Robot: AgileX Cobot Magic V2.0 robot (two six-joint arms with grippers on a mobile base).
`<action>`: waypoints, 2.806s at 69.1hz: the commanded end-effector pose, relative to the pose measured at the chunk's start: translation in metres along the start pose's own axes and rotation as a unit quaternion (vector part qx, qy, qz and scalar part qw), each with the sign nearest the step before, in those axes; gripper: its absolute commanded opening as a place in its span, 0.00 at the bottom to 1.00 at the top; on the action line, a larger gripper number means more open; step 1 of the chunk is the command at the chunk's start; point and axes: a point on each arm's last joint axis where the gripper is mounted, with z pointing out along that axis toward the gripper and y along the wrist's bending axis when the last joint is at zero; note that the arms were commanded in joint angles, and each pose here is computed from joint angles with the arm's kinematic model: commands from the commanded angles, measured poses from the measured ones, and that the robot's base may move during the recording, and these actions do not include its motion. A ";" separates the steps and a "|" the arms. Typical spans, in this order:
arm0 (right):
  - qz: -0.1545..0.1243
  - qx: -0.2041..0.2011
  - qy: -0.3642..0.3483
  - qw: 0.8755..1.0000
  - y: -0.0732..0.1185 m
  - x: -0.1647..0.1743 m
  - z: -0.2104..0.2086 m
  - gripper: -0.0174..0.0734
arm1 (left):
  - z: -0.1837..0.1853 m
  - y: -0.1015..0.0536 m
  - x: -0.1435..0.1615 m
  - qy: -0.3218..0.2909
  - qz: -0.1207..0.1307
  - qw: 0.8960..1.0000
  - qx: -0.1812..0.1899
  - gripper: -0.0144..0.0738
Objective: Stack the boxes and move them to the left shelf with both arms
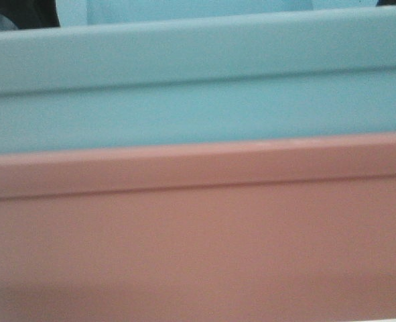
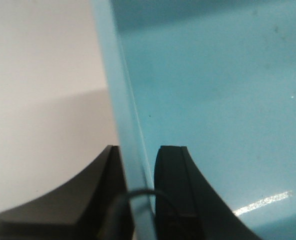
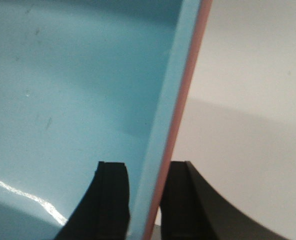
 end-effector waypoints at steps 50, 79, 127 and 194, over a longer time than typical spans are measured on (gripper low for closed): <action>-0.039 0.016 -0.052 0.998 -0.002 -0.010 -0.016 0.23 | -0.021 0.002 -0.010 -0.058 0.031 0.998 0.003 0.16; -0.039 0.016 -0.051 0.998 -0.002 -0.010 -0.016 0.23 | -0.021 0.002 -0.010 -0.058 0.031 0.998 0.003 0.16; -0.039 0.016 -0.051 0.998 -0.002 -0.010 -0.016 0.23 | -0.021 0.002 -0.010 -0.058 0.031 0.998 0.003 0.16; -0.039 0.016 -0.051 0.998 -0.002 -0.010 -0.016 0.23 | -0.021 0.002 -0.010 -0.058 0.031 0.998 0.003 0.16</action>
